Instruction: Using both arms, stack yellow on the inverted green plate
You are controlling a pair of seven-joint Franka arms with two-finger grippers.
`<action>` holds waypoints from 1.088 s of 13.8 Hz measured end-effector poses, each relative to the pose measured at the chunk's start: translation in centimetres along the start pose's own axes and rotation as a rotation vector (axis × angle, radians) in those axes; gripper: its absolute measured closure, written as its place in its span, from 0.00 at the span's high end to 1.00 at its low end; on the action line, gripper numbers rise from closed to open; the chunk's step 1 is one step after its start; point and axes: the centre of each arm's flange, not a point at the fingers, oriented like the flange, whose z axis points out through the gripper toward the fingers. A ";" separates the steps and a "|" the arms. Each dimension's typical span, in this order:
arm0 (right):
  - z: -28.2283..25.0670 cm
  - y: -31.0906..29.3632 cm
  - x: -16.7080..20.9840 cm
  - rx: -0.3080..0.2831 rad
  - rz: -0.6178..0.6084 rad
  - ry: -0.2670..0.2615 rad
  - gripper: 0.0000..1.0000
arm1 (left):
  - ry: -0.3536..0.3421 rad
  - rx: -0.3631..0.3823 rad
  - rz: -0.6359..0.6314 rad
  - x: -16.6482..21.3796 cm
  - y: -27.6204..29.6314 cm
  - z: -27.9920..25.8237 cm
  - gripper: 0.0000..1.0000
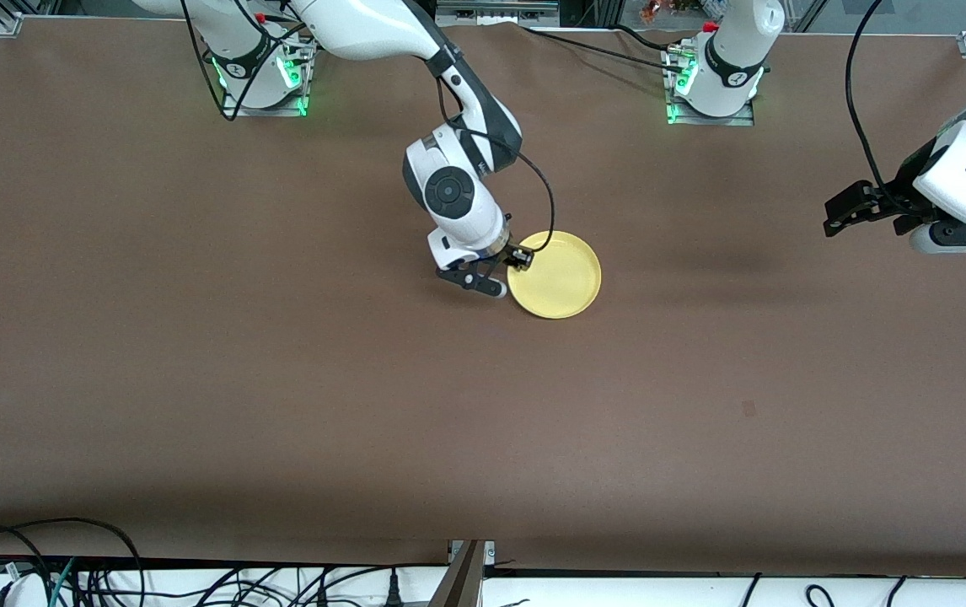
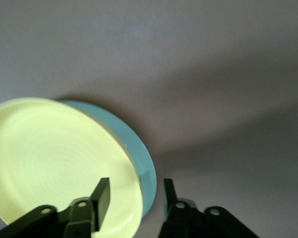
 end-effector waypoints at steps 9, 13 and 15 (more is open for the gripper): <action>-14.3 9.3 15.1 -0.193 -0.243 -0.025 1.00 | 0.000 0.000 0.003 0.0 0.0 0.0 1.00; -21.5 17.5 21.4 -0.216 -0.327 -0.090 1.00 | 0.000 0.000 0.005 0.0 0.0 0.0 1.00; -23.7 20.2 23.4 -0.184 -0.311 -0.101 1.00 | 0.000 0.000 0.006 0.0 0.0 0.0 1.00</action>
